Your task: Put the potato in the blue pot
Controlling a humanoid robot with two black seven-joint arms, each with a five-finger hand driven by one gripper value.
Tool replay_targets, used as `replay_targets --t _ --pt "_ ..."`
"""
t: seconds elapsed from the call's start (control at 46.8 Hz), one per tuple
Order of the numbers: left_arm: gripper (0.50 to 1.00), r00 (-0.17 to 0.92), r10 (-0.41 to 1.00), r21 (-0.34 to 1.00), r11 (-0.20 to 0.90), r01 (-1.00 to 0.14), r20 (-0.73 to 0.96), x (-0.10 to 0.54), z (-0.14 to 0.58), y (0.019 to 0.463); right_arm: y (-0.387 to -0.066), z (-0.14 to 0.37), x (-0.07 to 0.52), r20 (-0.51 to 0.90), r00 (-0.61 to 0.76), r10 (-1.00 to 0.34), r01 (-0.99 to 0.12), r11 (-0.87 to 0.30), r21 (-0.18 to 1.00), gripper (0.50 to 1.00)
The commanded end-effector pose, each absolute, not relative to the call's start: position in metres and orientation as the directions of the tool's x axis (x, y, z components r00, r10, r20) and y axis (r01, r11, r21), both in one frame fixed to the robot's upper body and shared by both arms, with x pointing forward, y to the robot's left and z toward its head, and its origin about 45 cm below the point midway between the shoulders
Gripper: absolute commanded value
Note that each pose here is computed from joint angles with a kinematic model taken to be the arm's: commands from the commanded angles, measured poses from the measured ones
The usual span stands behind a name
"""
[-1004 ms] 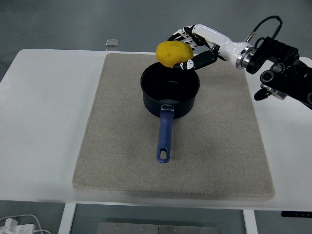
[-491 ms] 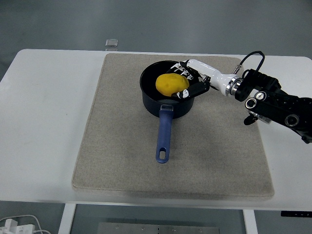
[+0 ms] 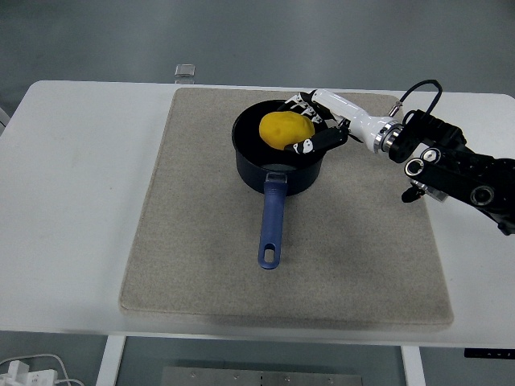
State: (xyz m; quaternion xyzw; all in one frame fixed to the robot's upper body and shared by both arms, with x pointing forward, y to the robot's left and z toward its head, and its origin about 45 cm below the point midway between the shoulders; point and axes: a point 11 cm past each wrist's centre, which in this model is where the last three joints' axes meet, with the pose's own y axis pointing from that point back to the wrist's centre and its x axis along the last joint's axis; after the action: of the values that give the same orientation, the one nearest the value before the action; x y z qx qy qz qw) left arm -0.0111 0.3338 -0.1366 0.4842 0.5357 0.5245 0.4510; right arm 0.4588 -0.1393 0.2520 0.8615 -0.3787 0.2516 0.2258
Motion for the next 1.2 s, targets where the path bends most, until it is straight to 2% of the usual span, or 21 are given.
replay_targets --t 0.0,0.769,0.94,1.09,1.175 --pt "1.0 -0.125 0.992 0.999 -0.019 0.045 0.025 -0.011 -0.137 0.334 -0.139 0.253 0.459 0.605 0.585 -0.54 -0.767 -0.611 0.196 0.936" --pt "1.0 -0.125 0.992 0.999 -0.019 0.045 0.025 -0.011 -0.137 0.334 -0.142 0.26 0.463 0.605 0.558 -0.568 -0.787 -0.594 0.168 0.936" --pt "1.0 -0.125 0.992 0.999 -0.019 0.045 0.025 -0.011 -0.137 0.334 -0.154 0.289 0.476 0.557 0.469 -0.685 -0.843 -0.535 0.053 0.936" --pt "1.0 -0.125 0.992 0.999 -0.019 0.045 0.025 -0.011 -0.137 0.334 -0.189 0.299 0.484 0.47 0.387 -0.793 -0.896 -0.443 -0.01 0.936" --pt "1.0 -0.125 0.992 0.999 -0.019 0.045 0.025 -0.011 -0.137 0.334 -0.201 0.305 0.487 0.368 0.352 -0.861 -0.919 -0.393 -0.04 0.936"
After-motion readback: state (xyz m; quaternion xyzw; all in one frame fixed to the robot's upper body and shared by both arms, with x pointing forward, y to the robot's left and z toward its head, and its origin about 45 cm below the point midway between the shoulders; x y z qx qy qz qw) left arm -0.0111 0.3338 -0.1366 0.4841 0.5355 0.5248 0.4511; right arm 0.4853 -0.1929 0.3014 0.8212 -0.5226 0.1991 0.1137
